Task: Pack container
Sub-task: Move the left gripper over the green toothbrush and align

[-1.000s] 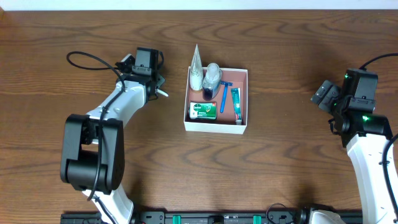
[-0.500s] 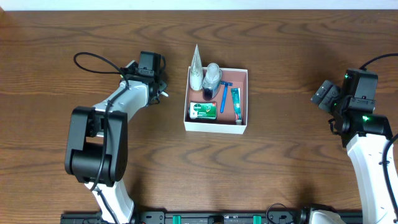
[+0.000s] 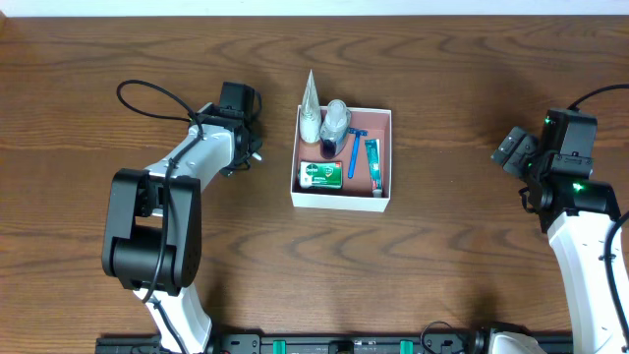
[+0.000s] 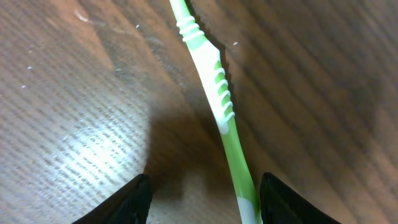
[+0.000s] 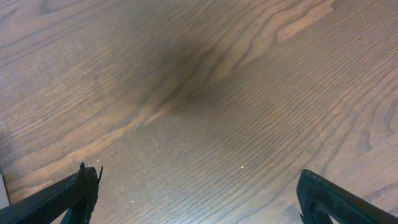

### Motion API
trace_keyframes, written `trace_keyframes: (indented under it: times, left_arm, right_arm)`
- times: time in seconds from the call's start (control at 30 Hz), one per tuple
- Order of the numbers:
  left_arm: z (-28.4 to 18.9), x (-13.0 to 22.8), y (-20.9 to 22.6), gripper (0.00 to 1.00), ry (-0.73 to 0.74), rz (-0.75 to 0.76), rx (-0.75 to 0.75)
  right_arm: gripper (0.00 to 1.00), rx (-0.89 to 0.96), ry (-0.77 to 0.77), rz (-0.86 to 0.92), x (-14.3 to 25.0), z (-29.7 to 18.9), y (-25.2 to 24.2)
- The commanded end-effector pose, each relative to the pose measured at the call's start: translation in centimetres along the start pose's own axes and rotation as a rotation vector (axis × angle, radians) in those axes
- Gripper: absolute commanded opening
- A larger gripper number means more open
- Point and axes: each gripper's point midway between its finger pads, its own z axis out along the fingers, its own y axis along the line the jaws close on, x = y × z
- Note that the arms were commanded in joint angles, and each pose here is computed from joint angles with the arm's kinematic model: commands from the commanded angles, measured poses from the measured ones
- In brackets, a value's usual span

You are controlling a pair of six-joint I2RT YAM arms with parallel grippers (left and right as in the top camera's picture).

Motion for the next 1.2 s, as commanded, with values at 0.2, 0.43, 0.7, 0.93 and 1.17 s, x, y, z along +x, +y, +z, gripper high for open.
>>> trace_keyframes:
  times: [0.2, 0.43, 0.7, 0.93, 1.17]
  left_arm:
    - [0.8, 1.5, 1.3, 0.56, 0.061, 0.113, -0.044]
    - [0.8, 1.8, 1.1, 0.38, 0.079, 0.111, -0.028]
    - [0.6, 3.4, 0.1, 0.23, 0.163, 0.108, 0.034]
    - [0.5, 4.0, 0.8, 0.19, 0.191, 0.126, 0.012]
    - [0.1, 2.6, 0.5, 0.14, 0.169, 0.181, 0.03]
  right_arm:
    - [0.99, 0.005, -0.003, 0.016, -0.2, 0.0, -0.2]
    - [0.99, 0.005, -0.003, 0.016, -0.2, 0.0, -0.2]
    - [0.99, 0.005, -0.003, 0.016, -0.2, 0.0, -0.2]
    - [0.99, 0.005, -0.003, 0.016, -0.2, 0.0, -0.2]
    - [0.99, 0.005, -0.003, 0.016, -0.2, 0.0, -0.2]
